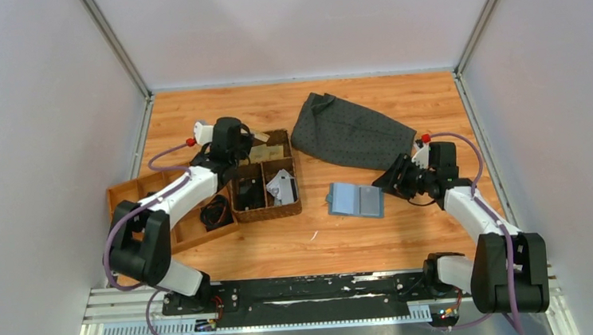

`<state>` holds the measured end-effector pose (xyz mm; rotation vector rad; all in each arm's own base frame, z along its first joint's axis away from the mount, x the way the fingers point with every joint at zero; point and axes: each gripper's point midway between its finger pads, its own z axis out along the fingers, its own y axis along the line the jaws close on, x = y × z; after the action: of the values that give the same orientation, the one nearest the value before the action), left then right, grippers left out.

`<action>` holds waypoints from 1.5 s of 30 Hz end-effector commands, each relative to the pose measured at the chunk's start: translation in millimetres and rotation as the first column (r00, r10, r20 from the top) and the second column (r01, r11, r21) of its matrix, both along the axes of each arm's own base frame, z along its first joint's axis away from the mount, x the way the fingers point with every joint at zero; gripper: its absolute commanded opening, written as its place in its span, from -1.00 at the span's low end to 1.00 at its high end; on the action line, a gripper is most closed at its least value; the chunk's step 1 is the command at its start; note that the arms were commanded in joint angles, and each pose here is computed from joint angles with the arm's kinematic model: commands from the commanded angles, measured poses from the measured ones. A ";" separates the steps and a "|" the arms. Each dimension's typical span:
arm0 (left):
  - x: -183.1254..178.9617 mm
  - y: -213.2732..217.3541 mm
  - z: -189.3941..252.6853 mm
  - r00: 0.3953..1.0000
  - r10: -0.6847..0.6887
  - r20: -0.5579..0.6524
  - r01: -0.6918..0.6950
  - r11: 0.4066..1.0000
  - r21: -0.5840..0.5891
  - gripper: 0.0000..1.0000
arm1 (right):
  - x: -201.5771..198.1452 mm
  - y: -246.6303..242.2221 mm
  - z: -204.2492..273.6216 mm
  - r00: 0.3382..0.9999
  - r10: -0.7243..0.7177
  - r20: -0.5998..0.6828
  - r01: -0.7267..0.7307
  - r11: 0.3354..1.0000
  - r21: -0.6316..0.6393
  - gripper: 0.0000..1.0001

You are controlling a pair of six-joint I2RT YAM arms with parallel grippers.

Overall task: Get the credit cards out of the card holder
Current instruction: Place the credit card in the storage box.

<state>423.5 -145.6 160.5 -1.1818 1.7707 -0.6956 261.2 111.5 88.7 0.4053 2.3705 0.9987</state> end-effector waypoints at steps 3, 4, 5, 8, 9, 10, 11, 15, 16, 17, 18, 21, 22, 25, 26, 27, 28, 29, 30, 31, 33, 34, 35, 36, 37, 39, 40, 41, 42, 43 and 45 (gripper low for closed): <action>1.2 -0.7 -28.7 0.997 0.043 -0.058 -0.047 0.996 -0.071 -1.00 | -7.3 0.0 -8.7 0.999 0.007 -0.034 -0.007 1.000 -0.016 -0.03; -1.4 -1.5 -32.0 0.997 0.038 -0.067 -0.043 0.996 -0.076 -1.00 | -7.6 0.2 -9.6 0.999 0.007 -0.039 -0.008 1.000 -0.014 -0.03; -3.4 -1.2 -33.7 0.997 0.038 -0.071 -0.043 0.996 -0.077 -1.00 | -7.8 0.2 -10.2 0.999 0.009 -0.039 -0.009 1.000 -0.015 -0.04; -9.8 4.5 -39.9 0.994 0.067 -0.081 -0.074 0.994 -0.083 -1.00 | -8.1 -0.1 -11.7 0.999 0.009 -0.042 -0.009 1.000 -0.017 -0.04; -10.1 6.2 -41.7 0.994 0.074 -0.083 -0.081 0.994 -0.077 -1.00 | -8.2 0.0 -12.1 0.999 0.009 -0.042 -0.010 1.000 -0.016 -0.04; -9.7 7.2 -42.9 0.993 0.079 -0.085 -0.085 0.994 -0.072 -1.00 | -8.2 -0.1 -12.6 0.999 0.009 -0.044 -0.010 1.000 -0.017 -0.04; -8.2 6.9 -43.6 0.993 0.081 -0.086 -0.087 0.994 -0.071 -1.00 | -8.3 0.2 -12.9 0.999 0.011 -0.046 -0.012 1.000 -0.015 -0.04; 1.3 4.5 -47.8 0.993 0.075 -0.092 -0.079 0.996 -0.041 -1.00 | -9.2 0.4 -12.0 0.999 0.010 -0.043 -0.011 1.000 -0.014 -0.04; 2.4 4.3 -49.7 0.993 0.076 -0.095 -0.080 0.996 -0.039 -1.00 | -10.3 0.3 -12.4 0.999 0.009 -0.043 -0.010 1.000 -0.015 -0.04; 2.5 3.9 -53.8 0.991 0.078 -0.105 -0.082 0.996 -0.041 -1.00 | -11.7 -0.1 -13.6 0.999 0.006 -0.045 -0.007 1.000 -0.017 -0.04; 2.0 2.0 -57.0 0.991 0.072 -0.115 -0.078 0.996 -0.049 -1.00 | -12.5 -0.2 -13.8 0.999 0.004 -0.044 -0.005 1.000 -0.017 -0.04; -0.5 -7.4 -63.9 0.990 0.022 -0.142 -0.032 0.997 -0.065 -0.85 | -16.3 -0.9 -18.0 0.999 0.001 -0.053 -0.003 1.000 -0.023 -0.04; -2.4 -10.1 -66.2 0.988 0.009 -0.151 -0.021 0.997 -0.076 -0.79 | -17.0 -1.0 -19.1 0.998 0.001 -0.055 -0.002 1.000 -0.023 -0.04; -8.9 -13.4 -68.8 0.986 -0.007 -0.165 -0.010 0.994 -0.106 -0.59 | -17.3 -1.2 -19.7 0.998 0.001 -0.056 -0.002 1.000 -0.024 -0.04; -11.2 -14.0 -67.3 0.986 -0.015 -0.164 -0.004 0.994 -0.111 -0.49 | -17.2 -1.3 -19.8 0.998 0.000 -0.056 -0.001 1.000 -0.025 -0.04; -13.7 -14.2 -65.4 0.987 -0.021 -0.162 0.002 0.993 -0.115 -0.37 | -17.1 -1.5 -19.6 0.998 -0.001 -0.055 0.000 1.000 -0.026 -0.04; -15.3 -14.6 -61.3 0.988 -0.027 -0.153 0.009 0.993 -0.120 -0.33 | -16.8 -1.7 -19.4 0.998 -0.003 -0.055 0.001 1.000 -0.027 -0.04; -17.4 -14.9 -57.3 0.989 -0.036 -0.146 0.018 0.992 -0.121 -0.30 | -16.5 -1.7 -18.6 0.999 -0.002 -0.052 0.001 1.000 -0.027 -0.04; -19.0 -16.0 -52.9 0.989 -0.045 -0.138 0.027 0.991 -0.128 -0.29 | -15.6 -1.8 -18.1 0.999 -0.002 -0.049 0.001 1.000 -0.028 -0.04; -21.0 -17.2 -48.4 0.990 -0.057 -0.129 0.039 0.990 -0.134 -0.28 | -15.5 -1.8 -18.1 0.999 -0.002 -0.049 0.001 1.000 -0.028 -0.04; -24.1 -20.1 -34.5 0.992 -0.083 -0.099 0.068 0.987 -0.146 -0.28 | -15.0 -1.8 -17.3 0.999 -0.002 -0.045 0.001 1.000 -0.028 -0.04; -26.4 -20.5 -27.3 0.992 -0.096 -0.082 0.083 0.986 -0.145 -0.27 | -14.7 -1.7 -16.3 0.999 -0.002 -0.042 0.001 1.000 -0.027 -0.04; -28.0 -21.2 -17.8 0.992 -0.111 -0.058 0.102 0.985 -0.137 -0.27 | -14.5 -1.9 -15.6 0.999 -0.002 -0.038 0.001 1.000 -0.029 -0.04; -29.4 -23.5 -6.9 0.990 -0.141 -0.030 0.136 0.983 -0.122 -0.27 | -14.2 -2.0 -14.5 0.999 -0.002 -0.034 0.001 1.000 -0.029 -0.04; -29.1 -26.3 8.2 0.983 -0.186 0.010 0.186 0.979 -0.079 -0.27 | -13.5 -2.2 -12.8 1.000 -0.004 -0.028 0.003 1.000 -0.031 -0.04; -32.3 -36.3 35.0 0.951 -0.298 0.078 0.296 0.954 0.044 -0.26 | -11.9 -3.0 -9.7 1.000 -0.006 -0.017 0.005 0.999 -0.036 -0.03; -36.9 -44.3 44.0 0.931 -0.350 0.100 0.342 0.936 0.087 -0.26 | -10.3 -3.6 -7.3 1.000 -0.009 -0.010 0.008 0.999 -0.039 -0.03; -41.8 -49.9 50.3 0.914 -0.390 0.116 0.376 0.918 0.125 -0.25 | -9.2 -4.4 -5.7 1.000 -0.011 -0.006 0.010 0.999 -0.044 -0.03; -47.3 -54.6 56.2 0.896 -0.424 0.130 0.403 0.901 0.161 -0.25 | -7.8 -4.9 -3.6 1.000 -0.012 -0.001 0.012 0.999 -0.048 -0.03; -52.9 -58.6 61.7 0.879 -0.456 0.143 0.427 0.883 0.195 -0.24 | -6.4 -5.8 -1.6 1.000 -0.013 0.002 0.013 0.998 -0.054 -0.03; -62.8 -65.0 73.1 0.841 -0.516 0.166 0.466 0.844 0.265 -0.23 | -3.9 -7.3 4.2 1.000 -0.009 0.011 0.010 0.998 -0.067 -0.03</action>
<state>378.9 -194.7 207.4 -0.7962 1.8972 -0.9101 253.2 107.5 81.2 0.4216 2.3820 0.9592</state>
